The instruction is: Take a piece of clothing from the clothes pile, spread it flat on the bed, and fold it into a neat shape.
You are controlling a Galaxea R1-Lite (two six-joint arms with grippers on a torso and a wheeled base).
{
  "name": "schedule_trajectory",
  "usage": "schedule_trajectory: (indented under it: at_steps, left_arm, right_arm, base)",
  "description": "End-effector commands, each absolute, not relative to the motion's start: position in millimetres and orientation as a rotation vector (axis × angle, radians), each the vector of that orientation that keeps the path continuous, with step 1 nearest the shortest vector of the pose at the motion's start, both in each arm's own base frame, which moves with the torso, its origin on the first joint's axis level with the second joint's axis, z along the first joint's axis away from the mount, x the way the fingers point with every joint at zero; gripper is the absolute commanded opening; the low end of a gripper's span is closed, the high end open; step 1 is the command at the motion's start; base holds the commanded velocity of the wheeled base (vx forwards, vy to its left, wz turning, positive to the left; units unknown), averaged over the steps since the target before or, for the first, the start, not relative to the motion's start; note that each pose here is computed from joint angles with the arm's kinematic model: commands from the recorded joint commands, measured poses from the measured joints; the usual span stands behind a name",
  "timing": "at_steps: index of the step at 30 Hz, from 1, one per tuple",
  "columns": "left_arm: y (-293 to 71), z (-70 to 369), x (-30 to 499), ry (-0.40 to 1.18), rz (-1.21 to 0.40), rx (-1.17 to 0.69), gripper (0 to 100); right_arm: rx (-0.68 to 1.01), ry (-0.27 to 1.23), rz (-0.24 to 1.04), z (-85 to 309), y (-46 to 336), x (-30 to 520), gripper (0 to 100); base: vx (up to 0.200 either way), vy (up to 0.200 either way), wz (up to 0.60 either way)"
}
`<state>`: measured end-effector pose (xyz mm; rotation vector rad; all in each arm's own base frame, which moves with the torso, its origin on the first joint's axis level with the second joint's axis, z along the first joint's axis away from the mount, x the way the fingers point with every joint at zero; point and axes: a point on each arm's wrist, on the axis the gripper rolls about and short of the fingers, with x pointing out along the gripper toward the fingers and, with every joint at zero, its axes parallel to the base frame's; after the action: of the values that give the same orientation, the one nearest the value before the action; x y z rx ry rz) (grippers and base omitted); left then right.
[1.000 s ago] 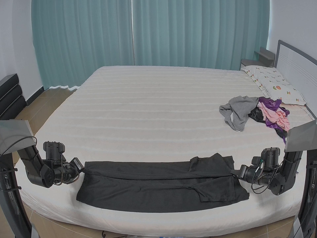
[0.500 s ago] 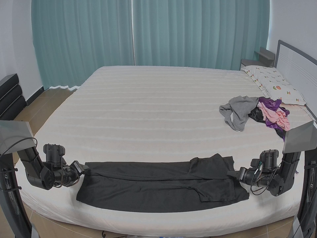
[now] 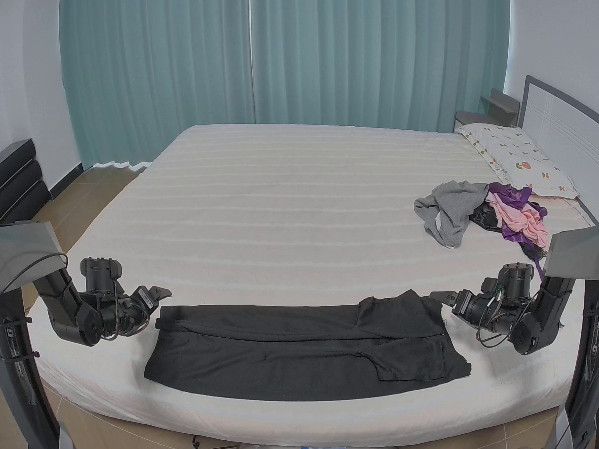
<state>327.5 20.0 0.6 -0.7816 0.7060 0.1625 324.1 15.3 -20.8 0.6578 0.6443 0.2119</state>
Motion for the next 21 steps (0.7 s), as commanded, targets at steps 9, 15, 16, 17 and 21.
schedule_trajectory:
  at_steps: [9, 15, 16, 17, 21]
  left_arm:
    - [23.4, -10.1, 370.9, 0.702, 0.165, -0.803, 100]
    - [19.4, -13.8, 370.7, 0.717, 0.157, -0.794, 100]
    - [18.8, -13.8, 370.7, 0.718, 0.156, -0.793, 100]
    - [16.5, -14.4, 370.7, 0.723, 0.151, -0.79, 100]
    - [14.7, -18.0, 369.5, 0.737, 0.142, -0.765, 0]
  right_arm:
    - [0.772, 0.686, 0.147, -36.0, 10.7, 351.2, 100]
    - [0.781, 0.705, 0.129, -38.9, 8.0, 351.2, 100]
    - [0.781, 0.705, 0.129, -38.9, 8.0, 351.2, 100]
    - [0.782, 0.708, 0.128, -39.3, 8.0, 350.5, 100]
    - [0.78, 0.707, 0.129, -39.1, 9.0, 350.8, 100]
  base:
    - [0.0, 0.0, 0.0]
    - [0.0, 0.0, 0.0]
    - [0.0, 0.0, 0.0]
    - [0.0, 0.0, 0.0]
    - [0.0, 0.0, 0.0]
